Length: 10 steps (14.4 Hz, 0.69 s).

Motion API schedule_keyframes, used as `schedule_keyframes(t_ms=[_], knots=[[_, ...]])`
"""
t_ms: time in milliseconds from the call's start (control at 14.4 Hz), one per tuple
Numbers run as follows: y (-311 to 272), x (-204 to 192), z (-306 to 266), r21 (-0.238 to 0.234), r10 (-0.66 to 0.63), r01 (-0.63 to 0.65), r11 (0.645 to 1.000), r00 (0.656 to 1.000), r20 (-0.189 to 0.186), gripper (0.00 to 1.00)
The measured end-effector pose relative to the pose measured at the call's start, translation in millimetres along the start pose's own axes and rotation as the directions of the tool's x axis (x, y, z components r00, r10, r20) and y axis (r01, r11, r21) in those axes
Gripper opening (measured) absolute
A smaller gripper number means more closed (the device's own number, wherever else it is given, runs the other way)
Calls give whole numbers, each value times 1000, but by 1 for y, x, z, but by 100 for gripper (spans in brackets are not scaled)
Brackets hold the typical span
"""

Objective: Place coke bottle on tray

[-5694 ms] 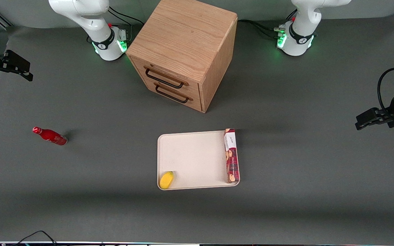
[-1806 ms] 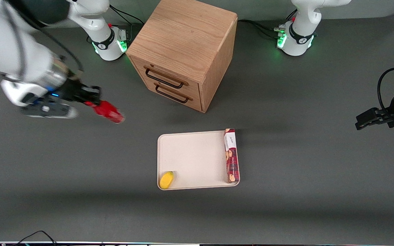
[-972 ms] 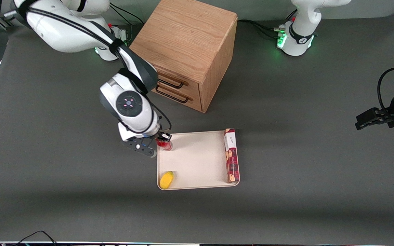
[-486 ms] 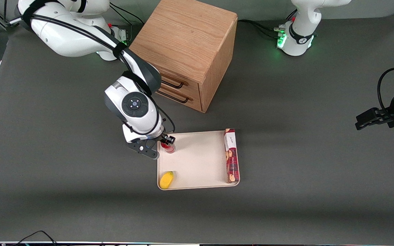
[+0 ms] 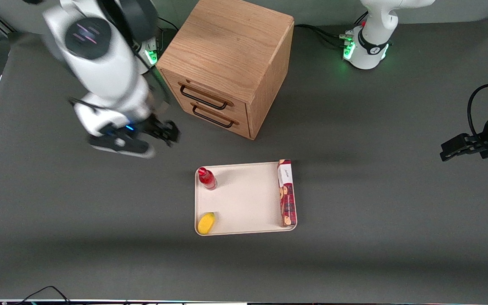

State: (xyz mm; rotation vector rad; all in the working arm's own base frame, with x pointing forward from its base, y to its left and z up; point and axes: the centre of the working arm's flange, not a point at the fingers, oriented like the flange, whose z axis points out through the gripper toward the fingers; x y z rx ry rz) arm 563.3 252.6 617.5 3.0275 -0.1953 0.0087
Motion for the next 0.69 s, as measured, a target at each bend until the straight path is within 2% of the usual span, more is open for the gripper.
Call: schedule_keyframes(t_ms=[139, 347, 556, 694], knots=[[96, 2, -38, 43, -45, 44, 998, 999, 20, 100], [204, 7, -27, 57, -63, 61, 997, 997, 41, 100], [227, 13, 17, 64, -68, 64, 996, 996, 52, 100], [219, 13, 22, 114, -71, 65, 991, 996, 50, 100]])
